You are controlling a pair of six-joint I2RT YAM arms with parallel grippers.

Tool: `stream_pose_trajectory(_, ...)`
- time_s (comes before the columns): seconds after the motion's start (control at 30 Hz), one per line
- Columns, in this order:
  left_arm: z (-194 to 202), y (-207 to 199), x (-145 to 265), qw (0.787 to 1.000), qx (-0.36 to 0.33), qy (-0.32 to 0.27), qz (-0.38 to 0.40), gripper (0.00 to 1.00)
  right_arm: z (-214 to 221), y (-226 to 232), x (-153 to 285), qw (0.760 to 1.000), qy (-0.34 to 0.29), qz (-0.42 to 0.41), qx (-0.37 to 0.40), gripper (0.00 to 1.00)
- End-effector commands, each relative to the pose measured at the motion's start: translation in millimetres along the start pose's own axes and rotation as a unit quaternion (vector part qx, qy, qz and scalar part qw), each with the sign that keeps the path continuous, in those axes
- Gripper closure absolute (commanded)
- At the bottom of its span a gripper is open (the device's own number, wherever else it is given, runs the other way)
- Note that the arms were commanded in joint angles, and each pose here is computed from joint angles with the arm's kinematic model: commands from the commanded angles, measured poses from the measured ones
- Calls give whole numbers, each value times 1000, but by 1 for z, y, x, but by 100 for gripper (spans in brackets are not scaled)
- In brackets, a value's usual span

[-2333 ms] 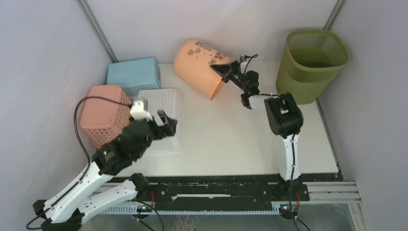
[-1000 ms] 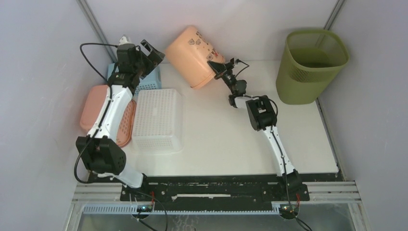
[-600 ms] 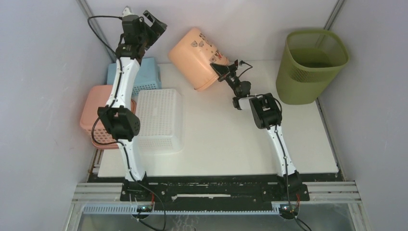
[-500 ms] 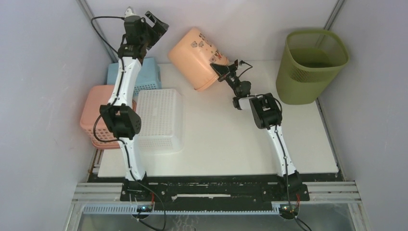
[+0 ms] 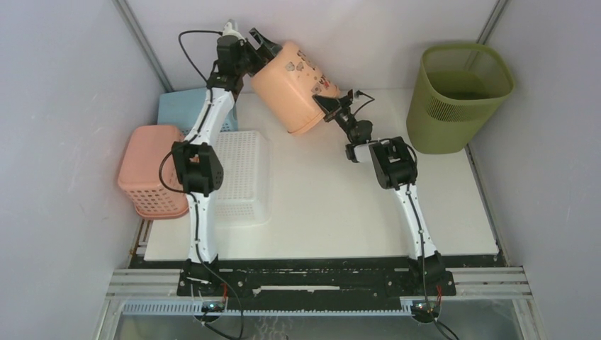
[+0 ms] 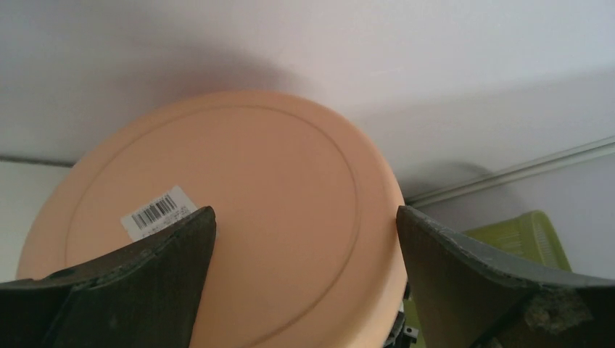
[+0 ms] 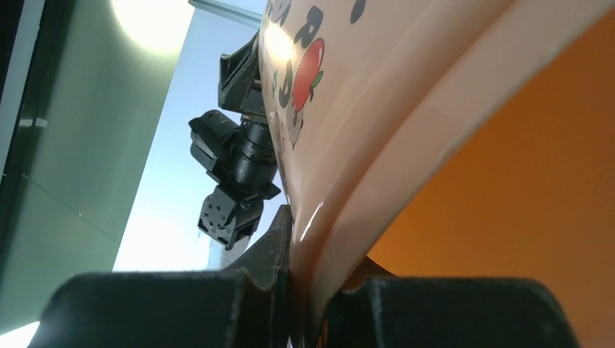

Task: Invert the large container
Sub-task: Turn the container upside down at the center of the board.

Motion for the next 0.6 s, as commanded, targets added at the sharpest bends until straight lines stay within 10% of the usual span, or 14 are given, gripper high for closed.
stream_pose_trajectory(0.0, 6, -28, -5, 999, -10, 6, 48, 3, -1, -50, 39, 997, 22, 68, 13, 100)
stream_pose_trajectory(0.57, 29, -54, 7, 998, -39, 15, 51, 4, -21, -44, 101, 985, -17, 173, 4, 7)
Point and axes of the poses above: each gripper's point midway between its finger pads, its own x axis back along the fingers, its own y axis along the line the jaws close on, z = x × y, the point moved 1 cm from there along x, back along the fingers, and after that the axes turned 2 degrees about -x, right-handed, at the moved point
